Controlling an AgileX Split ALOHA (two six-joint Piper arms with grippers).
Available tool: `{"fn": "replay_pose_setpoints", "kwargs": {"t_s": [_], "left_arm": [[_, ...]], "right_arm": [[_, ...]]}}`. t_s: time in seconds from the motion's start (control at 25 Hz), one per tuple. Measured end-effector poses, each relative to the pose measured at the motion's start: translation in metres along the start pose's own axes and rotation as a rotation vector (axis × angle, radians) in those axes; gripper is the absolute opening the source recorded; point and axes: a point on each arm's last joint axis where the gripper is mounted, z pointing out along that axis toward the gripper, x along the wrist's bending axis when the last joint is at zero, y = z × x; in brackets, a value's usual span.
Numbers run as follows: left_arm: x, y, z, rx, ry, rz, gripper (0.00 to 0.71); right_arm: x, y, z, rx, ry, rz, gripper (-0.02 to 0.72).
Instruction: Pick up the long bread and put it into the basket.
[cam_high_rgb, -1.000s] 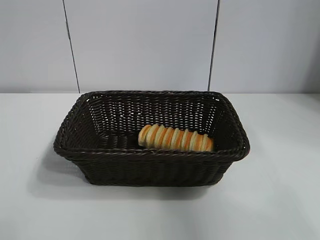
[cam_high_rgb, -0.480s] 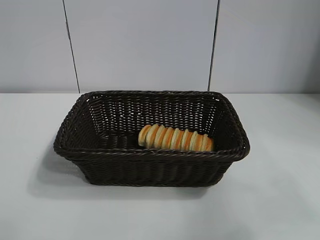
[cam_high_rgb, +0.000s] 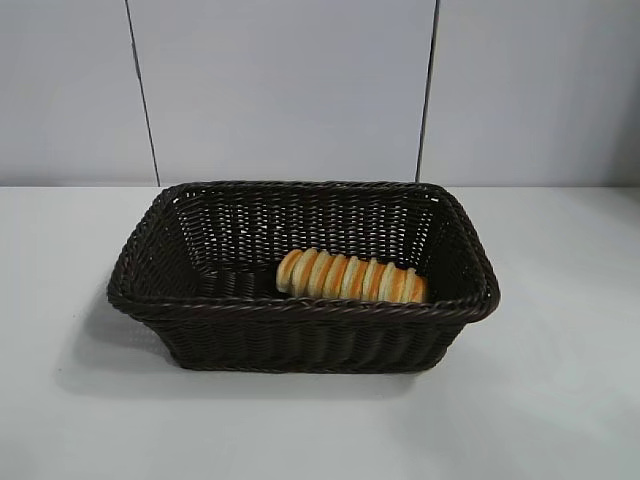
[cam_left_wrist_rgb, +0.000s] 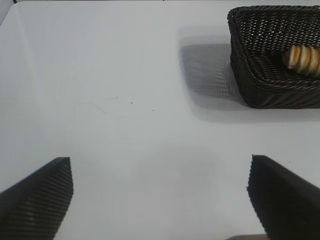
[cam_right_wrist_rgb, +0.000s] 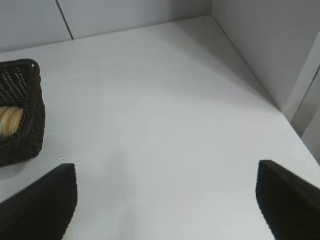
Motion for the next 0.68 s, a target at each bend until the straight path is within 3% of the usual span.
{"fn": "replay_pose_setpoints", "kwargs": {"t_s": [0.24,0.52,0.68], "left_arm": [[0.0000,0.0000,0.0000,0.000,0.000,0.000,0.687],[0.0000,0.0000,0.0000,0.000,0.000,0.000,0.687],[0.0000,0.0000,0.0000,0.000,0.000,0.000,0.687]], "right_arm": [[-0.0001,0.0001,0.0000,-0.001,0.004,-0.002,0.695],[-0.0009,0.0001,-0.0002,-0.002,0.079,-0.045,0.695],[-0.0011,0.0002,-0.0002,-0.003,0.089,-0.051,0.695]]}}
